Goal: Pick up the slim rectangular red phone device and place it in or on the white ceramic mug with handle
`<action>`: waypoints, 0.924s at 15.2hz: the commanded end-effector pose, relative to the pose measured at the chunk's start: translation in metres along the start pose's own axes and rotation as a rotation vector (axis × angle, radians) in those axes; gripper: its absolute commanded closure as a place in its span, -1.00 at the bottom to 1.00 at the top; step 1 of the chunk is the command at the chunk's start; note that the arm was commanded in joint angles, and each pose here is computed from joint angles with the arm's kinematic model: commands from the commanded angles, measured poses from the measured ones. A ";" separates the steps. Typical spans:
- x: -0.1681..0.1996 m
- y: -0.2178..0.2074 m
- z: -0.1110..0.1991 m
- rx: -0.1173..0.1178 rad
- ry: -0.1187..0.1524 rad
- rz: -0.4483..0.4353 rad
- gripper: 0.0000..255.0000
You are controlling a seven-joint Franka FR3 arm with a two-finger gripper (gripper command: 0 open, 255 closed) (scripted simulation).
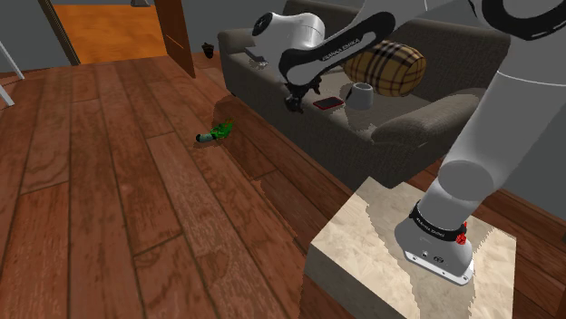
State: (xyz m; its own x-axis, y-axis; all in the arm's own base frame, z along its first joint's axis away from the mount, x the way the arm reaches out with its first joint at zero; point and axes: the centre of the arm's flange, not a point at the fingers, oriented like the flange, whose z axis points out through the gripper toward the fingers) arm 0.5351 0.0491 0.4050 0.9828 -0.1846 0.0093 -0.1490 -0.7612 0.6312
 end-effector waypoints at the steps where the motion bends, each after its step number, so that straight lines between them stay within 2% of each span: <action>1: 0.021 -0.012 0.022 -0.073 -0.006 0.004 -1.00; 14: 0.143 -0.044 0.166 -0.519 -0.058 0.032 -1.00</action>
State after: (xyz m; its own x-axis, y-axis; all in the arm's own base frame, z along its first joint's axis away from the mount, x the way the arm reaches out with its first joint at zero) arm 0.6542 -0.0380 0.2593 0.9698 -0.2441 -0.0004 -0.0962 -0.3840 0.9183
